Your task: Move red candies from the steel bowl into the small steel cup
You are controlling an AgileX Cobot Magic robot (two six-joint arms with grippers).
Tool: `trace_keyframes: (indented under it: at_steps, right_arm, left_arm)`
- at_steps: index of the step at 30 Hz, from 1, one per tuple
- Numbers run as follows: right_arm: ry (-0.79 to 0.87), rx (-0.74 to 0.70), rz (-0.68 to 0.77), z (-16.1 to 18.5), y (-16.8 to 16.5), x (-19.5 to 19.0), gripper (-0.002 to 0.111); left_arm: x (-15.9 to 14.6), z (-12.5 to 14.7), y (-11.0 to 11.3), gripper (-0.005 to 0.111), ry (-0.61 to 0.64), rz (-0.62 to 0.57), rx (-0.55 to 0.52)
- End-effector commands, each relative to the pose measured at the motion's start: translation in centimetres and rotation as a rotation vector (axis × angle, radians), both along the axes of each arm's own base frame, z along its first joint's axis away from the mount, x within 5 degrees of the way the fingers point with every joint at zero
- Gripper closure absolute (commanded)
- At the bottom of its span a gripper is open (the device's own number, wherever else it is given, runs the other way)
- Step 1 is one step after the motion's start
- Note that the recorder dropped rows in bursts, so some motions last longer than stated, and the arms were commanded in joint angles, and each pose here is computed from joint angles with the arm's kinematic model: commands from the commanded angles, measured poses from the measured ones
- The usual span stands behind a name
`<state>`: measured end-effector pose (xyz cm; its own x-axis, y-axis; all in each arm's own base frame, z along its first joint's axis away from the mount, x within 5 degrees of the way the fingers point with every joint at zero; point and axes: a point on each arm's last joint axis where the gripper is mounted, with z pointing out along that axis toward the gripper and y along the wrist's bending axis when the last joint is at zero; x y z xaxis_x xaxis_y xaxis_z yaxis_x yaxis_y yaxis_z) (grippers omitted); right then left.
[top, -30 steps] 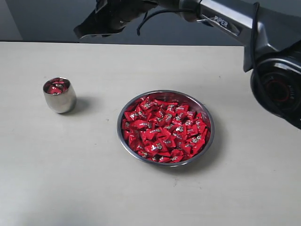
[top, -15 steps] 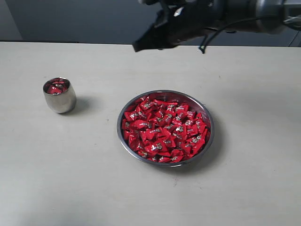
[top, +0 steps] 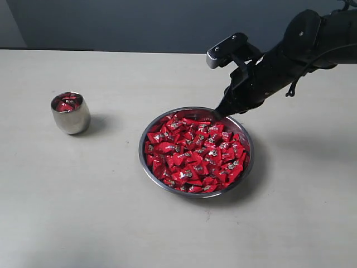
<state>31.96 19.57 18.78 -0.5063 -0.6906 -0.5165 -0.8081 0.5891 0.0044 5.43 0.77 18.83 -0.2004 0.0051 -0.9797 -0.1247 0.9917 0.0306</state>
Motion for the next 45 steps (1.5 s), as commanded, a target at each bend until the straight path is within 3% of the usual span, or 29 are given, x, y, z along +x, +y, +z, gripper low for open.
trace_keyframes:
  at_steps: [1, 9, 14, 25, 33, 45]
  right_arm:
    - [0.029, 0.040, -0.016, 0.2, 0.1, -0.2, 0.109]
    - [0.096, 0.100, -0.059, -0.1, 0.6, -0.3, 0.109]
    - [0.245, 0.138, -0.073, -1.7, 1.2, -0.9, 0.109]
    - [0.474, 0.101, 0.026, -2.9, 1.2, -2.9, 0.109]
    - [0.481, 0.130, -0.067, -4.4, 0.9, -3.3, 0.109]
    - [0.470, 0.120, -0.039, -4.6, 2.0, -4.0, 0.109]
  left_arm:
    - [0.0, -0.1, 0.0, 0.106, -0.003, 0.001, -0.004]
    - [0.0, -0.1, 0.0, 0.106, -0.003, 0.001, -0.004]
    - [0.0, -0.1, 0.0, 0.106, -0.003, 0.001, -0.004]
    - [0.0, -0.1, 0.0, 0.106, -0.003, 0.001, -0.004]
    - [0.0, -0.1, 0.0, 0.106, -0.003, 0.001, -0.004]
    - [0.0, -0.1, 0.0, 0.106, -0.003, 0.001, -0.004]
